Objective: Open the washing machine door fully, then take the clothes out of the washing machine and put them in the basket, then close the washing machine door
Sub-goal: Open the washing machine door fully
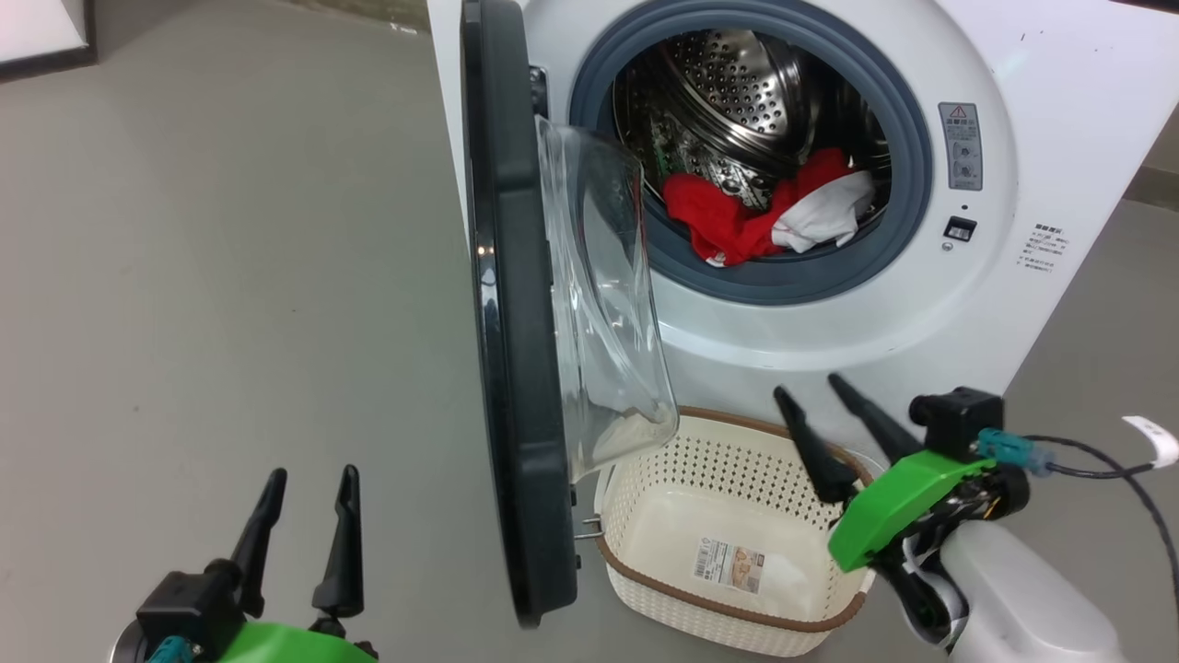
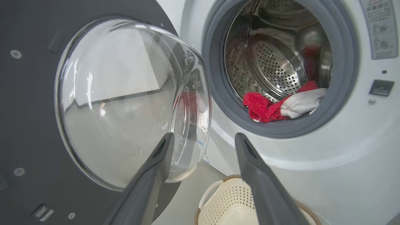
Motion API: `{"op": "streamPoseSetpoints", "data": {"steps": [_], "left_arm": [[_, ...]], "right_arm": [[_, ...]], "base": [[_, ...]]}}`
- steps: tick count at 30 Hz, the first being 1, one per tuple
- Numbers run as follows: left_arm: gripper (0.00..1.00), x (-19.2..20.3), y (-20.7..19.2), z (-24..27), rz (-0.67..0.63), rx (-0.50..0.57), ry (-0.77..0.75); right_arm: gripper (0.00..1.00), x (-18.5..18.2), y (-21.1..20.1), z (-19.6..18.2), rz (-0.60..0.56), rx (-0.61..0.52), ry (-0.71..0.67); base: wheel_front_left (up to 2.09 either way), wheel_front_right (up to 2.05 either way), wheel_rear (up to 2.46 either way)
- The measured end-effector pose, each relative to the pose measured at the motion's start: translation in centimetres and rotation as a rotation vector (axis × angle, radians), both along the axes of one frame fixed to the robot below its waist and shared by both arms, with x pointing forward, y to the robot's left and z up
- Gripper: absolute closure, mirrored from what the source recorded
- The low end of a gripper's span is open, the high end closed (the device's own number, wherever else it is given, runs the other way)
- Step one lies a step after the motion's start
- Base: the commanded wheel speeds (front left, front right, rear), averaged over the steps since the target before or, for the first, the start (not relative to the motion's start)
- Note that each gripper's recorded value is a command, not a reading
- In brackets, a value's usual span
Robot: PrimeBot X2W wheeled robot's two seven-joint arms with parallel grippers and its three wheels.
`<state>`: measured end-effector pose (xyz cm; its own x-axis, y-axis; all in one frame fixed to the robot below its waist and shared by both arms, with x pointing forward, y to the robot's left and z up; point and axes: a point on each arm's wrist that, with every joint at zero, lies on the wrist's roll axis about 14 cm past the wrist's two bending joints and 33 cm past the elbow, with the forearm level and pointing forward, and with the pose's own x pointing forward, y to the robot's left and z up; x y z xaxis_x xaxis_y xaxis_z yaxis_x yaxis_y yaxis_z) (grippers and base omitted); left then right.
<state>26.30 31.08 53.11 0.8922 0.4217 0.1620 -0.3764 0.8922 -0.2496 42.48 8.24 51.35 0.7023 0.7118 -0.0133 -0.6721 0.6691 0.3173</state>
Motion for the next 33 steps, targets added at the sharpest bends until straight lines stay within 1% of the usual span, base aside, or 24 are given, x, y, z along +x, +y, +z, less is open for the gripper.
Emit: {"op": "streamPoseSetpoints", "data": {"steps": [5,8,9,13,19,25,33], "left_arm": [[0.0,-0.1,-0.3,-0.2,-0.004,0.0,0.007],[0.0,-0.1,-0.3,-0.4,-0.005,0.0,0.012],[0.0,-0.1,-0.3,-0.3,-0.004,0.002,0.01],[0.0,-0.2,-0.2,0.1,0.001,0.01,0.004],[0.0,0.0,-0.1,0.2,0.006,0.016,0.005],[0.0,0.4,-0.2,0.0,0.001,0.017,0.014],[0.0,0.7,-0.3,-0.1,-0.005,0.017,0.022]], "right_arm": [[0.0,1.2,-1.8,3.1,-0.085,0.026,-0.147],[0.0,1.0,-2.4,3.6,-0.111,0.029,-0.187],[0.0,0.7,-3.0,3.5,-0.135,0.026,-0.202],[0.0,0.2,-4.1,2.5,-0.172,0.02,-0.19],[0.0,0.1,-5.0,2.3,-0.201,0.02,-0.197],[0.0,-0.4,-5.3,1.2,-0.199,0.015,-0.173],[0.0,-0.3,-5.4,0.9,-0.202,0.02,-0.161]], "base": [[0.0,0.0,0.0],[0.0,0.0,0.0],[0.0,0.0,0.0],[0.0,0.0,0.0],[0.0,0.0,0.0],[0.0,0.0,0.0],[0.0,0.0,0.0]]}}
